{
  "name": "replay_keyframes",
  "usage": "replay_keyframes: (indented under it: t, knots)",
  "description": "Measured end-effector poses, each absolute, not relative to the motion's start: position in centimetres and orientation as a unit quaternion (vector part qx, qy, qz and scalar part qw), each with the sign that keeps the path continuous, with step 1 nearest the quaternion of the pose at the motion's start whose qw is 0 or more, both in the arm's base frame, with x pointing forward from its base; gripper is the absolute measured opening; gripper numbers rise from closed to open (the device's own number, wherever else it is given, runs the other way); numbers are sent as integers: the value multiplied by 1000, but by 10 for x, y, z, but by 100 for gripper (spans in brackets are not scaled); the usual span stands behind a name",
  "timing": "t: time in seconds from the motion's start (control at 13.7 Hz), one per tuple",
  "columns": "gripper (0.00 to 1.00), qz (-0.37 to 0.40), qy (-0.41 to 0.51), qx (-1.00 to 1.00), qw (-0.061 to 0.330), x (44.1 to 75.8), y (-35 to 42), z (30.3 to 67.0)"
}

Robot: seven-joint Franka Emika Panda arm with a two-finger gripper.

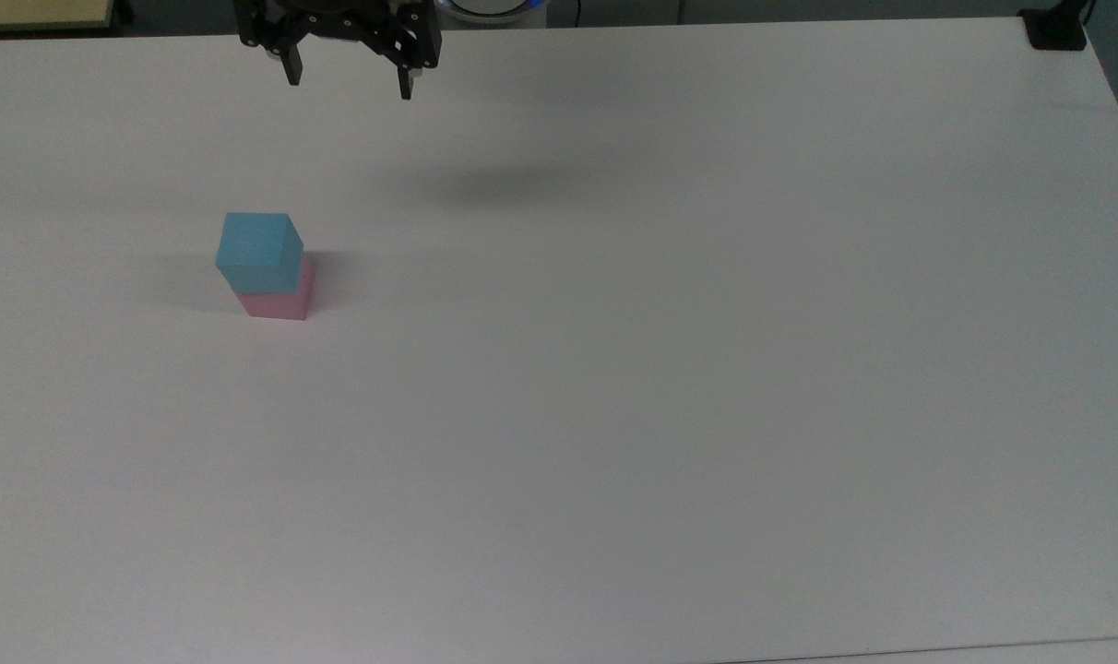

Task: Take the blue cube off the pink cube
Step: 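Move the open gripper over the light blue cube and lower it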

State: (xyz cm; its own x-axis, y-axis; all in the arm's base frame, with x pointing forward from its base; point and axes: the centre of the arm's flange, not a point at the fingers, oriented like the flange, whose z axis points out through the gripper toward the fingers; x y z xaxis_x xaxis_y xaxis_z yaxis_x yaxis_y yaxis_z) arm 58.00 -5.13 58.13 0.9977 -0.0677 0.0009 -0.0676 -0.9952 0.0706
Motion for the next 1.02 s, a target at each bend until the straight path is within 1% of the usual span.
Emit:
replay_keyframes:
  t: [0.51,0.73,0.95,1.02]
  knots:
    - [100,0,-35,999,35,580,-54,582]
    - [100,23,-42,998,39,588,-77,578]
    - [100,46,-56,996,46,603,-106,554]
    - [100,48,-55,996,50,611,-116,532]
